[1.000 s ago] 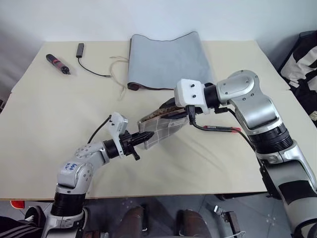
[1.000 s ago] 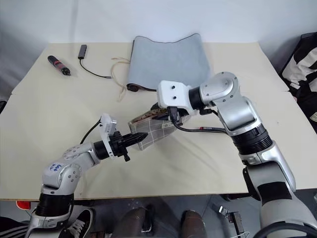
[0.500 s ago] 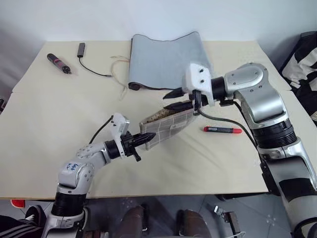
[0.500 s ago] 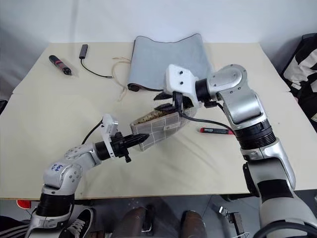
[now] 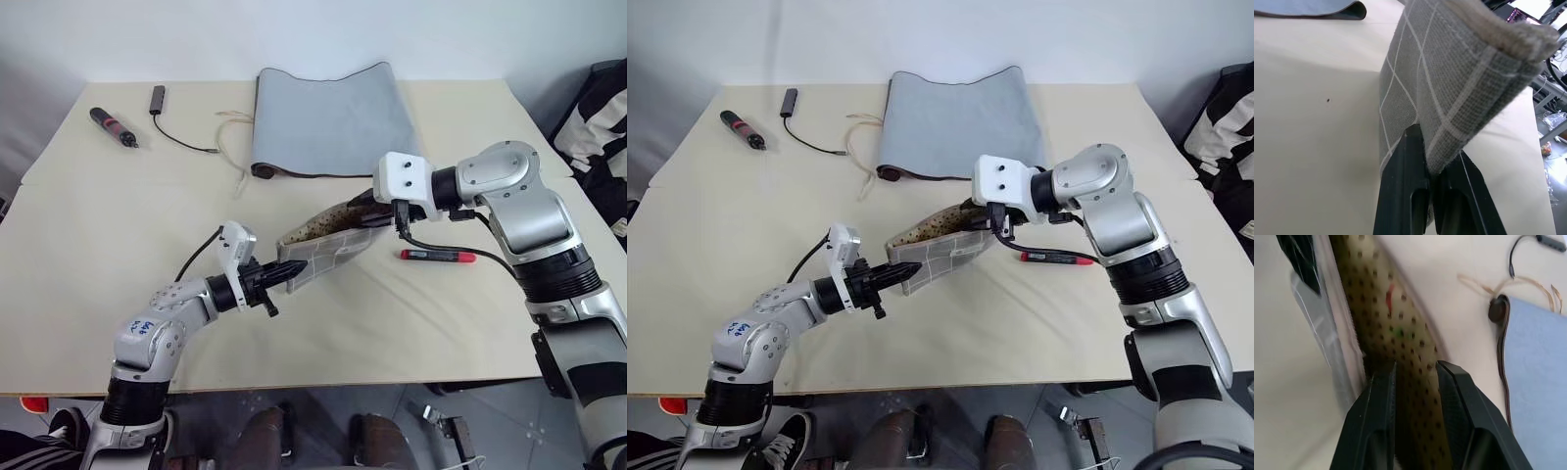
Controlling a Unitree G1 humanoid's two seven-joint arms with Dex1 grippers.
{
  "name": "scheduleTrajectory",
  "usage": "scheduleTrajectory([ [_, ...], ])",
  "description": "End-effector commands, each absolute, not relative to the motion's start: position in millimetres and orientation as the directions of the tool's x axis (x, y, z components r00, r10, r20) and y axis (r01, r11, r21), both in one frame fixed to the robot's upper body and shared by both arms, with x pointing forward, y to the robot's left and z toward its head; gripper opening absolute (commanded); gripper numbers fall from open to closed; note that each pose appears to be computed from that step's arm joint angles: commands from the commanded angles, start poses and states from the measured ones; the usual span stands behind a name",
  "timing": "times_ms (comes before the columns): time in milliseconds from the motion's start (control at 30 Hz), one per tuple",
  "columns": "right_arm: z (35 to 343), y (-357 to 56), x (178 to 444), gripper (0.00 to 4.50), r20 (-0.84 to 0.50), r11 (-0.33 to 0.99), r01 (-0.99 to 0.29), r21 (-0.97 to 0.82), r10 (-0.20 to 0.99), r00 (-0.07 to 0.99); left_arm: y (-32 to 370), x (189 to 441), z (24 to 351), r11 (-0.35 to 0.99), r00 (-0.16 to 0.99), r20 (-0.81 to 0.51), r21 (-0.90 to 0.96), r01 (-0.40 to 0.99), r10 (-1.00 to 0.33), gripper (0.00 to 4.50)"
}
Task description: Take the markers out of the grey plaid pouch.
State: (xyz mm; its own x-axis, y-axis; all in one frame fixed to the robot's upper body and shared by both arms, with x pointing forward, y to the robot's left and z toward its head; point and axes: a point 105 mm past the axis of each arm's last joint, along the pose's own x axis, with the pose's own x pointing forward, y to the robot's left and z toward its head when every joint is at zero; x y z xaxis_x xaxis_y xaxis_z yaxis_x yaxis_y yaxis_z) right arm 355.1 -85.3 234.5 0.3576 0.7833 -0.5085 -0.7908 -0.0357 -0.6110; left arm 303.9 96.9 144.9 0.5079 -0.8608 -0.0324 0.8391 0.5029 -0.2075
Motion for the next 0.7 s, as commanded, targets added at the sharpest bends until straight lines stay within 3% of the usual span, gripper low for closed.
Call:
scheduleTrajectory([
  [33,235,-88,352,1.32,-0.520,-0.057,-0.780,-0.623,0.776,0.358,94,301,162,0.481,0.488,0.014,-0.149,0.864,-0.873,0.00],
  [233,224,-78,341,1.32,-0.547,-0.109,-0.798,-0.592,0.782,0.299,90,301,162,0.472,0.479,0.016,-0.152,0.869,-0.878,0.00],
  [700,202,-73,351,1.32,-0.604,-0.167,-0.758,-0.631,0.718,0.345,87,299,163,0.448,0.456,0.013,-0.162,0.879,-0.890,0.00],
])
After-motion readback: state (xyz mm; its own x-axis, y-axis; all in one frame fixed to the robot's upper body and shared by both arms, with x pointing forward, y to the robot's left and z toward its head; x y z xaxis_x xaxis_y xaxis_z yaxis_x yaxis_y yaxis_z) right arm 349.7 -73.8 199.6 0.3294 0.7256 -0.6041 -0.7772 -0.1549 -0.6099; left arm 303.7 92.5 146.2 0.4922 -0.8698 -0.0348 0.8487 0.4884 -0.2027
